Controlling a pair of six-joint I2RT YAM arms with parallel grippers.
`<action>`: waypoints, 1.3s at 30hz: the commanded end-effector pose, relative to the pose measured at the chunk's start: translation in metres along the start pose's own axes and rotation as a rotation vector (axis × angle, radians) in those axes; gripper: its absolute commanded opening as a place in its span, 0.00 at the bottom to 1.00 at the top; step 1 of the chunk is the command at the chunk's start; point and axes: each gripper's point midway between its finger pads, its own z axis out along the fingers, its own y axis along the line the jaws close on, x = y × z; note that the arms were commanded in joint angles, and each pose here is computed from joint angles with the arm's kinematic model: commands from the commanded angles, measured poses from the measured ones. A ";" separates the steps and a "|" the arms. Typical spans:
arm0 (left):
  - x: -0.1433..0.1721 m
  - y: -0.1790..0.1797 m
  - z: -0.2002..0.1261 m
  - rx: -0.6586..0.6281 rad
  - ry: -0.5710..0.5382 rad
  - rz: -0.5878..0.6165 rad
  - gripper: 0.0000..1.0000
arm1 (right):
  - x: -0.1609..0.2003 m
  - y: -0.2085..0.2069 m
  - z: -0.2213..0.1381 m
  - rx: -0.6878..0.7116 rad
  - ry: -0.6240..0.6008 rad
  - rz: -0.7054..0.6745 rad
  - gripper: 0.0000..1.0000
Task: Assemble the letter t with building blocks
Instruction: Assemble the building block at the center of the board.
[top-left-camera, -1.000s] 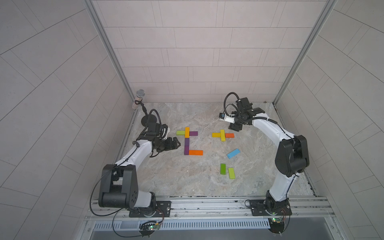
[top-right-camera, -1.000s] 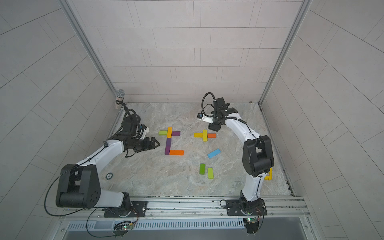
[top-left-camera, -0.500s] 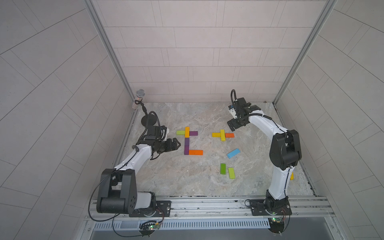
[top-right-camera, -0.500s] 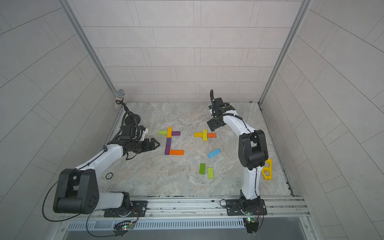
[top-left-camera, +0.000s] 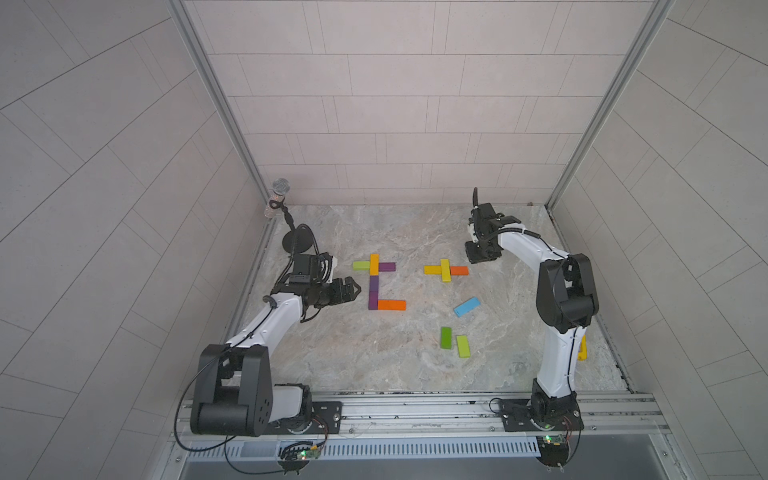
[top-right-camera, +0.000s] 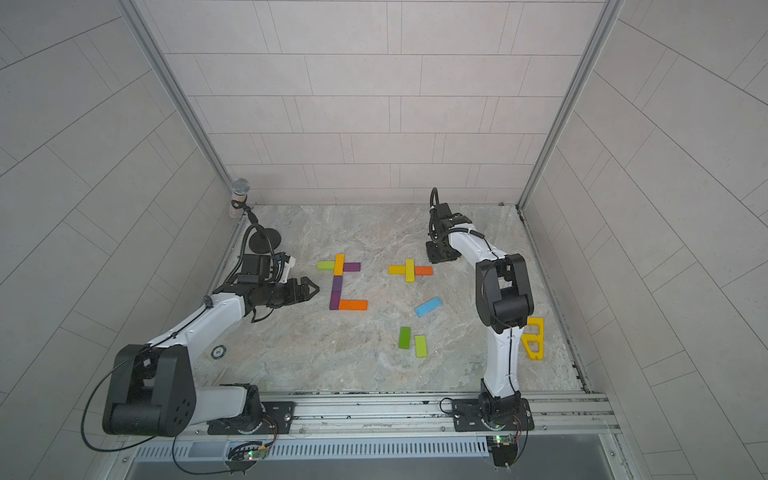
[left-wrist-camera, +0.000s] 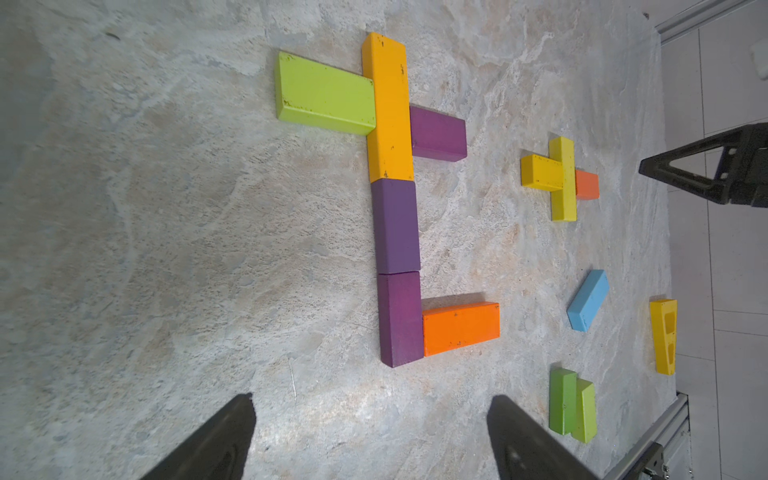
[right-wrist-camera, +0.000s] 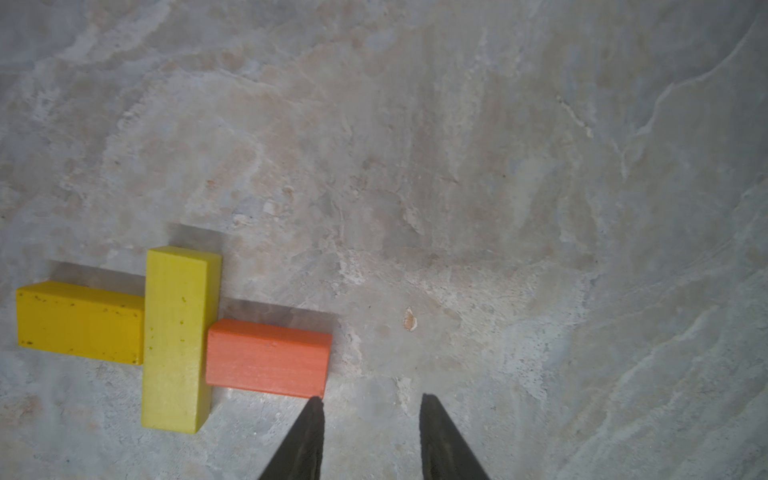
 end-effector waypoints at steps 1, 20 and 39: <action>-0.001 0.004 -0.002 -0.012 -0.016 0.002 0.92 | 0.009 0.001 0.007 -0.017 0.019 0.044 0.40; 0.002 0.006 0.001 -0.013 0.000 -0.007 0.92 | 0.023 0.007 0.031 -0.051 0.035 0.073 0.36; 0.003 0.007 0.002 -0.012 0.009 -0.011 0.92 | 0.020 0.006 0.037 -0.045 0.045 0.079 0.36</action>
